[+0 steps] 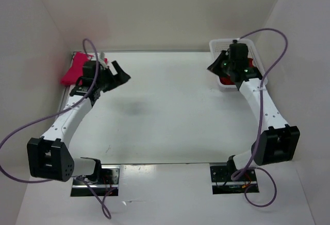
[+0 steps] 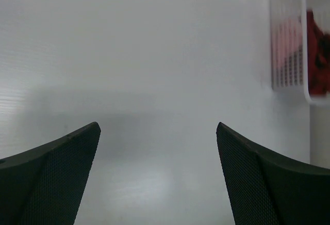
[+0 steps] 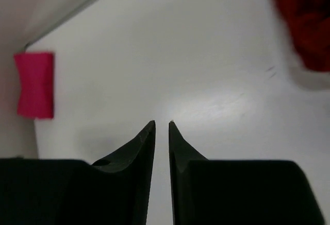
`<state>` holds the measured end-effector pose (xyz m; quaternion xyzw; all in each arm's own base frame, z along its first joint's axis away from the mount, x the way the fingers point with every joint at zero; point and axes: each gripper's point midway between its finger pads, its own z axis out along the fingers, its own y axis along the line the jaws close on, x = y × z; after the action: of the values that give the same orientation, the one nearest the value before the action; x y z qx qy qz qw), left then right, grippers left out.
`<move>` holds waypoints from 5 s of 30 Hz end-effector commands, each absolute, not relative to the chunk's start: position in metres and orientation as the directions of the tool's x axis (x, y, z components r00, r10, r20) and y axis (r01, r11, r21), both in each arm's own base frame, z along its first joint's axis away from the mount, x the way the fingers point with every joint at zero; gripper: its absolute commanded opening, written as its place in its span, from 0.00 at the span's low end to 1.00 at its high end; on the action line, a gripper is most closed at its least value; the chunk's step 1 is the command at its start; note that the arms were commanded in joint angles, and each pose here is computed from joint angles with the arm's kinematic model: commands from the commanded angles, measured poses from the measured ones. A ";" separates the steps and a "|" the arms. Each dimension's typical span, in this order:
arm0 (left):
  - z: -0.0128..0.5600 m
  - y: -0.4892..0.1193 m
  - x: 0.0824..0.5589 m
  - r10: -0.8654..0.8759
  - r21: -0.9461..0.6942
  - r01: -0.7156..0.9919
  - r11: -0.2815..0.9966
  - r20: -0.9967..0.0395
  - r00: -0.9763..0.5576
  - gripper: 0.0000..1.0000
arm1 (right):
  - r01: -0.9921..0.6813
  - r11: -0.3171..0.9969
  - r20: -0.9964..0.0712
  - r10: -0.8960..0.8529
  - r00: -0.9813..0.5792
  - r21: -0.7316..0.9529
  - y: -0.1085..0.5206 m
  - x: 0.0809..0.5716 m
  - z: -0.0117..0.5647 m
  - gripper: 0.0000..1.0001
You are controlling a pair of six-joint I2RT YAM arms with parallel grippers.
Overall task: Fold and stack the t-shirts
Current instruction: Put the neatly folded tshirt into the corner of the board with the left arm, then grab crumpled tshirt from bin with the right arm, then move the tshirt to the center of the board, then flatten out the tshirt
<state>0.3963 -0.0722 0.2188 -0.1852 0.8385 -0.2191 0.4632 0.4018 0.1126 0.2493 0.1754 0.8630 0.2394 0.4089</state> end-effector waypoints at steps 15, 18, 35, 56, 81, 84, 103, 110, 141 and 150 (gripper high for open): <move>0.169 -0.199 0.303 -0.259 -0.599 0.198 0.776 -0.589 -0.765 1.00 | 0.630 0.742 -0.671 0.589 -0.450 0.229 -0.054 0.454 0.186 0.76; 0.167 -0.202 0.301 -0.245 -0.602 0.217 0.769 -0.591 -0.769 1.00 | 0.639 0.728 -0.652 0.612 -0.447 0.246 -0.051 0.463 0.169 0.76; 0.172 -0.210 0.287 -0.271 -0.659 0.230 0.716 -0.566 -0.779 0.50 | 0.609 0.720 -0.634 0.649 -0.421 0.333 -0.041 0.499 0.175 0.04; 0.200 -0.152 0.351 -0.486 -0.670 0.034 0.742 -0.572 -0.661 0.68 | -0.832 0.237 -0.773 0.555 -0.308 0.502 0.187 0.220 0.685 0.00; 0.150 -0.076 0.307 -0.432 -0.532 -0.102 0.841 -0.545 -0.719 0.71 | 0.122 0.775 -0.527 0.527 -0.667 0.620 0.135 0.400 0.224 0.54; 0.136 -0.101 0.288 -0.384 -0.516 -0.093 0.852 -0.493 -0.781 0.68 | 0.074 0.822 -0.462 0.389 -0.797 0.564 0.177 0.352 0.185 0.41; 0.054 -0.190 0.191 -0.061 -0.295 0.006 0.955 -0.216 -0.975 0.81 | -0.158 0.918 -0.181 -0.097 -0.979 0.363 0.251 0.173 0.065 0.76; 0.036 -0.205 0.179 -0.005 -0.328 0.051 0.943 -0.168 -0.986 0.35 | -0.172 0.928 -0.232 -0.097 -0.968 0.330 0.260 0.192 0.061 0.23; 0.094 -0.178 0.272 -0.242 -0.489 -0.023 0.872 -0.388 -0.889 0.91 | 0.060 0.615 -0.447 0.632 -0.633 0.786 0.129 0.455 0.267 0.01; 0.044 -0.200 0.243 -0.210 -0.424 -0.066 0.903 -0.301 -0.930 0.72 | 0.053 0.631 -0.453 0.611 -0.649 0.774 0.129 0.446 0.260 0.01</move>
<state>0.2309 -0.2007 0.0503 -0.0446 0.9630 -0.2139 0.1578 0.4518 0.1321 0.2467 0.2184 0.8313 0.3772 0.3449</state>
